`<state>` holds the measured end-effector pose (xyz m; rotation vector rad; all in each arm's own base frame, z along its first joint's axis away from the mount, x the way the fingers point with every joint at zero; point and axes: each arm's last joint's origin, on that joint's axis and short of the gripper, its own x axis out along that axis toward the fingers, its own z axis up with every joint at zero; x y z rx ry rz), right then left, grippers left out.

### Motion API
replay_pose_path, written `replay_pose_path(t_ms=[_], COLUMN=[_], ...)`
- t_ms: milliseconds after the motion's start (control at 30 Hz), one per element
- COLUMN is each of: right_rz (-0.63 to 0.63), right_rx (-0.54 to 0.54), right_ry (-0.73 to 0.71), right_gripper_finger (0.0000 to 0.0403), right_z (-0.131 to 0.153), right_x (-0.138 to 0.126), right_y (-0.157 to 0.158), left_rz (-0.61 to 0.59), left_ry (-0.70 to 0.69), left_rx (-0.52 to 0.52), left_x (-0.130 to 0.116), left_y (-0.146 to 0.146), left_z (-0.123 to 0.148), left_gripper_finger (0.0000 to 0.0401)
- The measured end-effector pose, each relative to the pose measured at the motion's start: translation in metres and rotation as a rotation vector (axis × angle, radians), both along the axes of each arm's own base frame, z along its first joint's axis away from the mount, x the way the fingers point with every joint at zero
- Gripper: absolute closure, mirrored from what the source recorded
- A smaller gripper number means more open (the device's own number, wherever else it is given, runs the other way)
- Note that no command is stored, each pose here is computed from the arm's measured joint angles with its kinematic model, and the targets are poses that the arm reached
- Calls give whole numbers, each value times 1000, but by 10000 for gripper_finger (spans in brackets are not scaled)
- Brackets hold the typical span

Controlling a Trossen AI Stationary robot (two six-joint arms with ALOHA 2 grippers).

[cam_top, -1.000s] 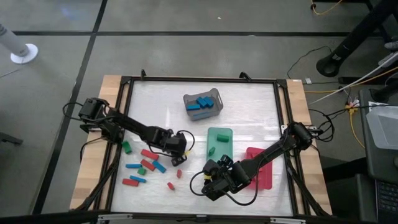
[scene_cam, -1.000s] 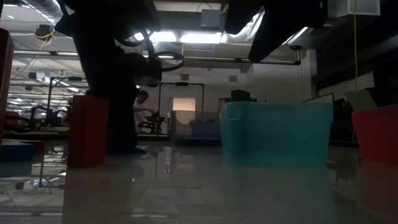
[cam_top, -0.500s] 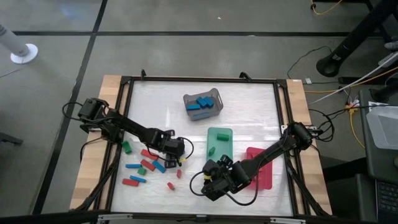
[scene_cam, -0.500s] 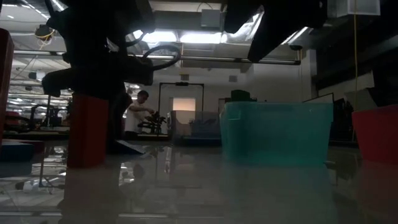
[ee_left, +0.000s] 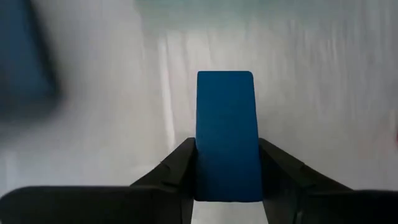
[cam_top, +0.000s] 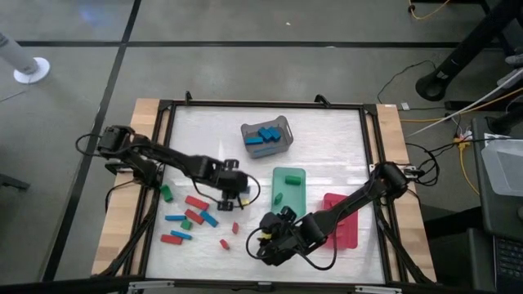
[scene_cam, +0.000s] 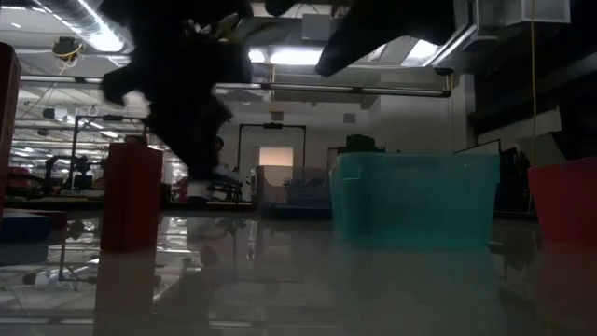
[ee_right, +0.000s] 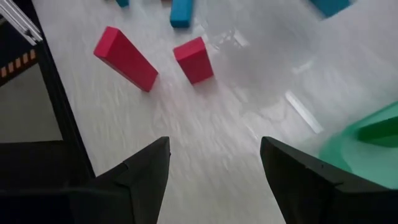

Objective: Sort blocks
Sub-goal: Put the blue triangular block into the gray bin, then put the red block into the pink bin

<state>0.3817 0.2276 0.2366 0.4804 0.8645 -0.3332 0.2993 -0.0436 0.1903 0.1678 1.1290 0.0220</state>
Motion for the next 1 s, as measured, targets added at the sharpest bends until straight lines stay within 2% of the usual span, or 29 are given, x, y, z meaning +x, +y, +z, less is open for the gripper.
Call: replay_pose_path(t_ms=[133,300,433,500,700,1000], right_rz=[0,3,3,5,13,21], right_rx=[7,8,2,7,21,-15], right_ry=[-8,5,16,20,28,4], right_gripper_finger=[150,150,150,150,150,150], right_z=[-3,-10,-15,-18,-21,-20], right_x=[2,4,5,7,8,9], right_y=[1,3,4,5,6,6], left_rz=[1,63,128,167,246,290], left_ry=[-81,-186,-301,-349,-352,-359], left_rx=[96,301,378,395,388,374], left_x=[4,6,13,17,14,12], left_y=[22,57,88,103,132,139], left_z=[24,49,60,61,59,59], left_gripper_finger=[284,284,280,276,258,208])
